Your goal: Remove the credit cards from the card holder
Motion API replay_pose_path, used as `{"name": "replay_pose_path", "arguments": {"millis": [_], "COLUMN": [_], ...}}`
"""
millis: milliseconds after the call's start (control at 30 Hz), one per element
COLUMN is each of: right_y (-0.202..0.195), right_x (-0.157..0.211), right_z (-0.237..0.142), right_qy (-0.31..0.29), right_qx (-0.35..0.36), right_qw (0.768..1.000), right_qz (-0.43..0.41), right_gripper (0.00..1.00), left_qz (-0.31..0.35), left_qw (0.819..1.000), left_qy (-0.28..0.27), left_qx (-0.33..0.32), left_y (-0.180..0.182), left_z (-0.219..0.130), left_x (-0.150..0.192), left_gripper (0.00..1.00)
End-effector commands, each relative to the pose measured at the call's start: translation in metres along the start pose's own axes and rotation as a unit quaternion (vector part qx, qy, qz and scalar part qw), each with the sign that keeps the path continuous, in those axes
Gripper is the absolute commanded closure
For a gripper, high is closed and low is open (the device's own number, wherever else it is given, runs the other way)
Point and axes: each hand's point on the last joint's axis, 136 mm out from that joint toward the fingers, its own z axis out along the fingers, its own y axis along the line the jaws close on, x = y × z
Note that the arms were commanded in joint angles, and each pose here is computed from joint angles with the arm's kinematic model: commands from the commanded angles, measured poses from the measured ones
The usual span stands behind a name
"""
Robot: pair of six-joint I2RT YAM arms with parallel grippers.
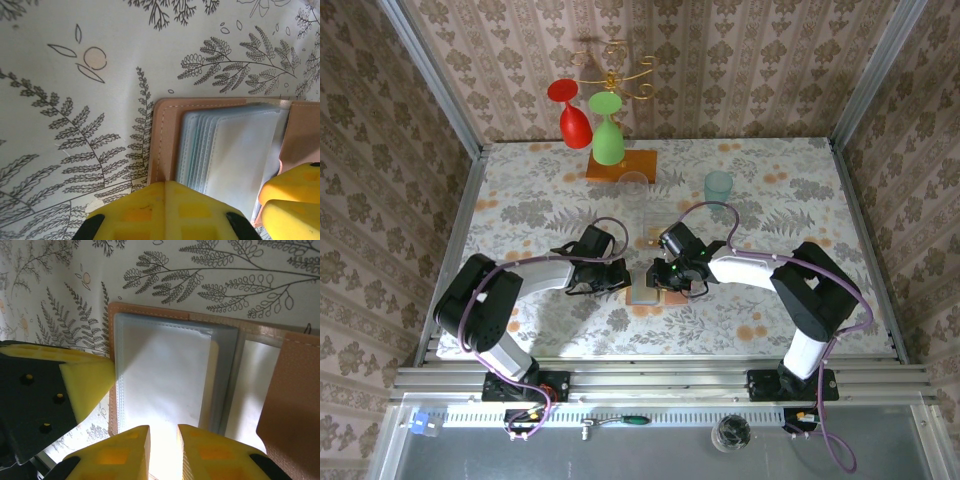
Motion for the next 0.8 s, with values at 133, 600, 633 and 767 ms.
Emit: {"name": "replay_pose_path", "arguments": {"millis": [133, 600, 633, 767], "right_y": [-0.005, -0.020, -0.021, -0.022], "right_x": [0.001, 0.005, 0.005, 0.004], "right_z": [0.003, -0.005, -0.006, -0.006], "right_qy": [0.000, -0.010, -0.011, -0.013], "right_qx": [0.017, 0.040, 0.040, 0.041], "right_qw": [1.000, 0.999, 0.999, 0.999], "right_qz": [0.010, 0.017, 0.018, 0.019], "right_gripper": [0.79, 0.79, 0.79, 0.80], "left_qz": [-0.004, -0.003, -0.003, -0.002], "left_qw": [1.000, 1.000, 1.000, 1.000], "left_qy": [0.005, 0.004, 0.004, -0.001], "left_qx": [-0.023, -0.026, -0.025, -0.025], "left_y": [0.014, 0.014, 0.013, 0.012], "left_z": [0.002, 0.000, -0.001, -0.003], "left_x": [0.004, 0.001, 0.001, -0.001], "left_gripper": [0.97, 0.97, 0.97, 0.97]}}
